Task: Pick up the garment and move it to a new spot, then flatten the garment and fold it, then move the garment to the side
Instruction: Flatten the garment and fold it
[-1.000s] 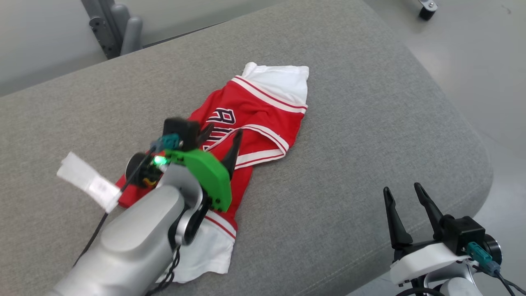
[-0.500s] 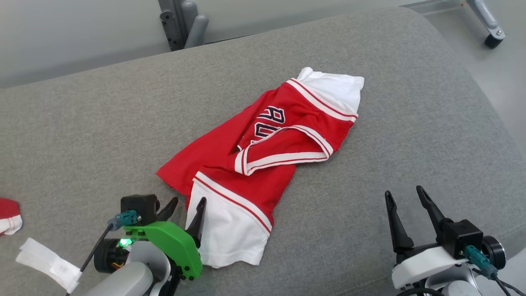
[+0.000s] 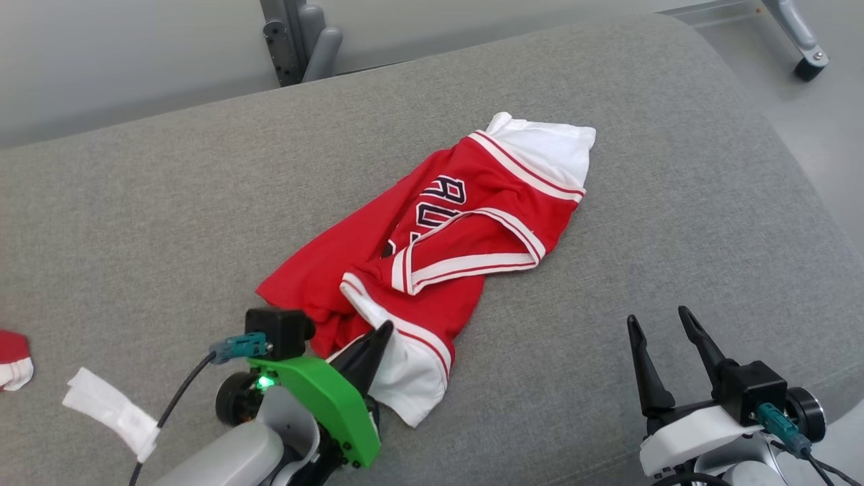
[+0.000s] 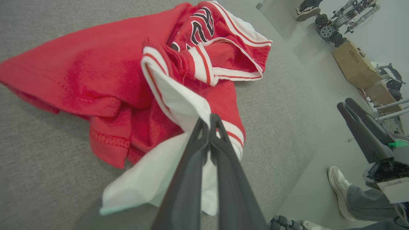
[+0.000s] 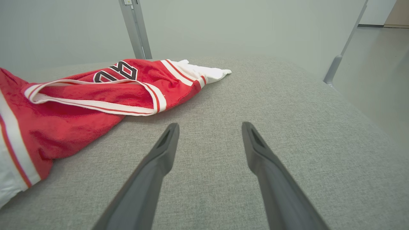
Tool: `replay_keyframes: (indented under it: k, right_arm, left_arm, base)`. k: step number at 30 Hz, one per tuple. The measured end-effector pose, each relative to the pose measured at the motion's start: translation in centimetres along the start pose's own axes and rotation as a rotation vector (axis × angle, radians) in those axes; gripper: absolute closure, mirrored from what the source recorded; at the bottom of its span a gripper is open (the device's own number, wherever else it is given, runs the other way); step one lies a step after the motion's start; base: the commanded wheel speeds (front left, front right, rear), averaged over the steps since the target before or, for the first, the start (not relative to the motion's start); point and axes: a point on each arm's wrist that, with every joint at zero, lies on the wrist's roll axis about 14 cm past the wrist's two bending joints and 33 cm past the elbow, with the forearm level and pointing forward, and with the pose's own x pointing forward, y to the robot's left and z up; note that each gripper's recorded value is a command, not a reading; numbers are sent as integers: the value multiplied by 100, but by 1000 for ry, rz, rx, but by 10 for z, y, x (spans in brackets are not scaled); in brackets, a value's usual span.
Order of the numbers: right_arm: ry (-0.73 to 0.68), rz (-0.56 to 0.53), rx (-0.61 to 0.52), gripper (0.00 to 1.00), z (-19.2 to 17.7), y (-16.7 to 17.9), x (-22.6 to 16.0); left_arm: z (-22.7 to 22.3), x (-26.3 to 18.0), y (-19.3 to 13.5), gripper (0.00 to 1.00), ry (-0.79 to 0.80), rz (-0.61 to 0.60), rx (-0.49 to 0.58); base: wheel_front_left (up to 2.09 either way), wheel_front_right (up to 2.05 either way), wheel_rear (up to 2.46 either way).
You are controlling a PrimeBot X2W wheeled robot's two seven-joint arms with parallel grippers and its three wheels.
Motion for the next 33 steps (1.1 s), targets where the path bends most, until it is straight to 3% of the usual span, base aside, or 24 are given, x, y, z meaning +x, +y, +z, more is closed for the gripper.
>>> replay_keyframes:
  k: [7, 11, 16, 18, 19, 20, 25, 29, 33]
  right_arm:
    - [1, -41, 29, 0, -1, -10, -12]
    - [8, -66, 61, 0, -3, -15, -19]
    - [14, -113, 97, 0, -6, -25, -28]
    - [18, -130, 107, 0, -7, -29, -33]
    - [21, -142, 110, 0, -8, -31, -36]
    - [24, -156, 111, 0, -9, -35, -39]
    - [40, -209, 111, 0, -13, -48, -50]
    - [46, -232, 107, 0, -15, -55, -53]
    - [33, -225, 101, 0, -12, -55, -50]
  left_arm:
    - [34, 11, -103, 100, 4, -310, 239]
    - [35, 27, -151, 100, 28, -416, 368]
    - [7, 58, -178, 100, 90, -467, 488]
    - [-3, 67, -189, 98, 95, -488, 481]
    - [-6, 70, -197, 58, 84, -508, 465]
    - [-8, 71, -207, 0, 71, -533, 437]
    - [-26, 80, -213, 0, 89, -563, 360]
    - [-15, 81, -208, 0, 39, -556, 321]
    - [16, 78, -164, 0, -61, -441, 291]
  base:
    - [0, 0, 0]
    - [0, 0, 0]
    - [0, 0, 0]
    - [0, 0, 0]
    - [0, 0, 0]
    - [0, 0, 0]
    - [0, 0, 0]
    - [0, 0, 0]
    - [0, 0, 0]
